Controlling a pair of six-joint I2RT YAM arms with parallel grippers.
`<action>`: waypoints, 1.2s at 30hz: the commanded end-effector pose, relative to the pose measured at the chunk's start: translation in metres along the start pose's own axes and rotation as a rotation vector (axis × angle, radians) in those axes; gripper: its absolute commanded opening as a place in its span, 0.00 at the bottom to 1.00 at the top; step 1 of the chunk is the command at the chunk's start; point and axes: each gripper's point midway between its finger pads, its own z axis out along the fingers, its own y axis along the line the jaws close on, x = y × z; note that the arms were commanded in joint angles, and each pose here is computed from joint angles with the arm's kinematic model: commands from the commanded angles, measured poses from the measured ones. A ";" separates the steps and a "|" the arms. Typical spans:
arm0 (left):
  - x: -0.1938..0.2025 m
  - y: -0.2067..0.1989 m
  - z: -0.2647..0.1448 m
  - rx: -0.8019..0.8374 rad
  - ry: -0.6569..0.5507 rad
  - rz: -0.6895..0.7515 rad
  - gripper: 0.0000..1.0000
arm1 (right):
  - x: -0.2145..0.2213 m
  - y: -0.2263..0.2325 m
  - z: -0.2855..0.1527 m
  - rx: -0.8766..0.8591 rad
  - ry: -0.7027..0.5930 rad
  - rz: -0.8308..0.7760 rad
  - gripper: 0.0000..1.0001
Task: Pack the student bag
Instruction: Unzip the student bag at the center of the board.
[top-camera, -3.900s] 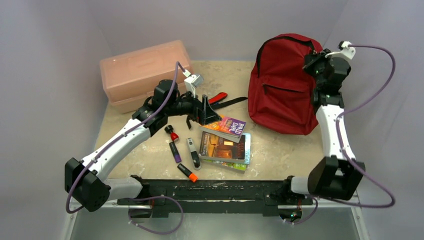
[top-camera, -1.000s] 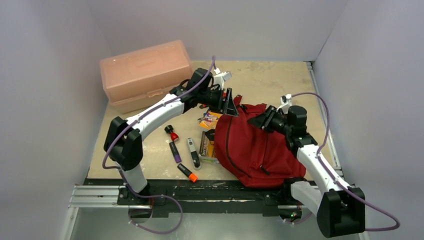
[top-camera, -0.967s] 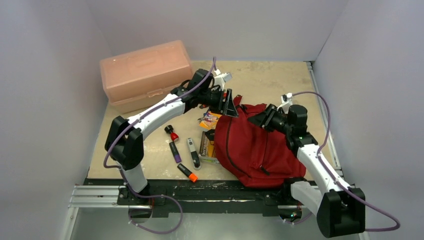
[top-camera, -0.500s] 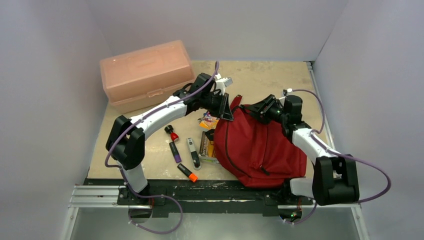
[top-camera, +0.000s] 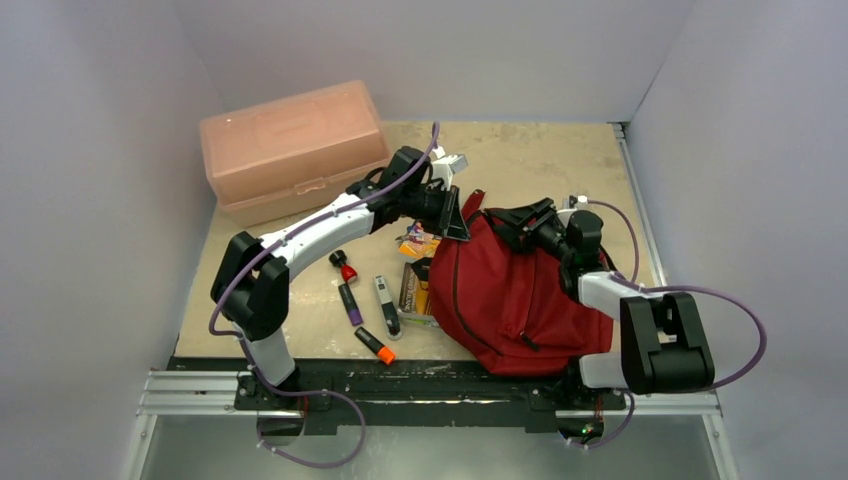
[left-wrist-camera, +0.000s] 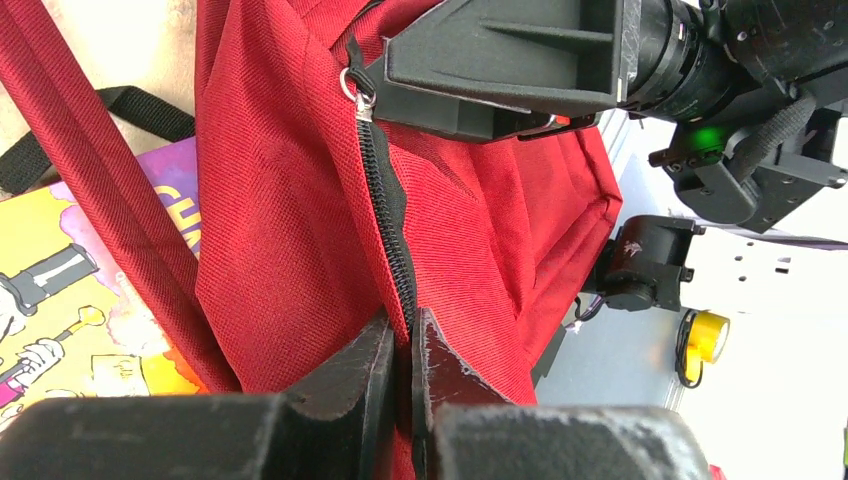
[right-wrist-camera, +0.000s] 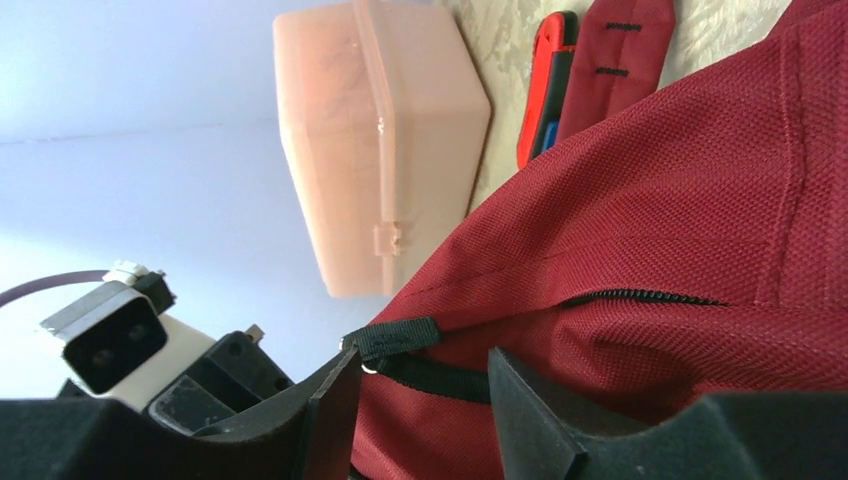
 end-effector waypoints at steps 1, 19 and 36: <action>-0.010 -0.029 -0.012 0.081 -0.044 0.073 0.03 | -0.005 0.036 -0.004 -0.164 -0.031 0.028 0.48; -0.007 -0.033 -0.009 0.093 -0.032 0.077 0.02 | -0.009 0.033 0.004 -0.211 -0.018 0.071 0.37; -0.005 -0.034 -0.009 0.095 -0.029 0.080 0.02 | -0.017 0.024 0.015 -0.185 -0.039 0.067 0.44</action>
